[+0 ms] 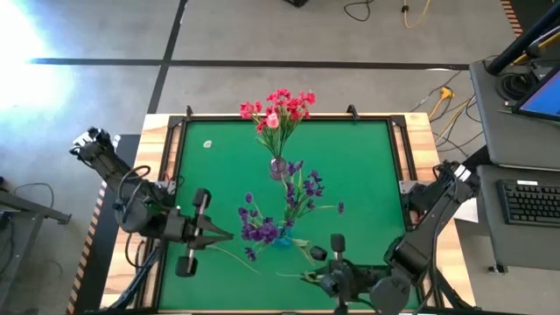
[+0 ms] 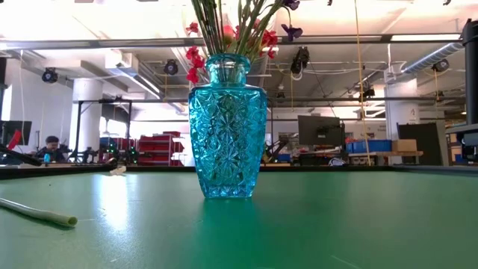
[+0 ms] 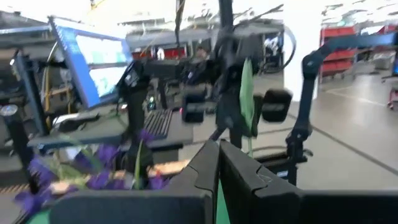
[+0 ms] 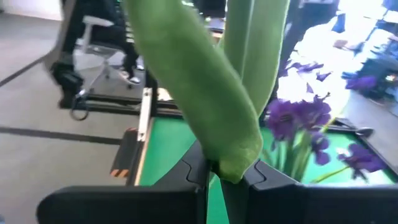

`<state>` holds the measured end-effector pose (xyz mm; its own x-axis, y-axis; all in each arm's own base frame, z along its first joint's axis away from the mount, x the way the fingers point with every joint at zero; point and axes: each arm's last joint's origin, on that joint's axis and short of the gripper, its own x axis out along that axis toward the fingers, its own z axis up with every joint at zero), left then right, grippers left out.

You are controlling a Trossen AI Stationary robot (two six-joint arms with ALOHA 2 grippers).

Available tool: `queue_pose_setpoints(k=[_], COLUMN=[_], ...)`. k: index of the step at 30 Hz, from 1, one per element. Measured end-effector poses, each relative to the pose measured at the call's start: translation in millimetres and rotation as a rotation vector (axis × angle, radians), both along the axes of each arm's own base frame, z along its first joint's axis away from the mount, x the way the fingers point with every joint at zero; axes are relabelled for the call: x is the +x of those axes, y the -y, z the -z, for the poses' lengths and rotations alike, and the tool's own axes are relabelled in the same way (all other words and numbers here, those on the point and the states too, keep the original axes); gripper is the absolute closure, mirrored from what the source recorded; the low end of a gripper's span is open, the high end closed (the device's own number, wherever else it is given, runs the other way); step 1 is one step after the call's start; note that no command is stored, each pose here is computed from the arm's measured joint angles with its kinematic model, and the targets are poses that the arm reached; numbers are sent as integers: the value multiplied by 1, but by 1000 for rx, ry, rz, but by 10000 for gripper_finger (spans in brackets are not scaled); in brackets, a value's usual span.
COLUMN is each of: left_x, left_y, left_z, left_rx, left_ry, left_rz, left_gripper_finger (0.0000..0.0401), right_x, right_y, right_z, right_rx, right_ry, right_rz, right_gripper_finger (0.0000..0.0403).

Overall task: Sort flowers into vase by color
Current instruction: Put the black tulip into the blue vase

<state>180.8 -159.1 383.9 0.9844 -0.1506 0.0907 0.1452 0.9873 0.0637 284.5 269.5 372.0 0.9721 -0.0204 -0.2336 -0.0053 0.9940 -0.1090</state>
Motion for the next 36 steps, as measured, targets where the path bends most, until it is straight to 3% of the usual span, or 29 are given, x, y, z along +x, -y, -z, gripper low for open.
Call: queue_pose_setpoints(k=[15, 23, 36], left_x=[-15, -15, -14], left_y=[-17, -19, -18], left_z=[9, 16, 23], left_rx=[37, 84, -3], left_ry=[-153, -206, -259], left_rz=[-64, -136, -150], left_gripper_finger=[401, 401, 401], right_x=[28, 39, 43], right_y=[46, 68, 76], right_z=[-17, -19, -17], right_rx=[-21, 3, 18], right_ry=[-132, -169, -200], right_rz=[198, 200, 199], right_gripper_finger=[385, 385, 385])
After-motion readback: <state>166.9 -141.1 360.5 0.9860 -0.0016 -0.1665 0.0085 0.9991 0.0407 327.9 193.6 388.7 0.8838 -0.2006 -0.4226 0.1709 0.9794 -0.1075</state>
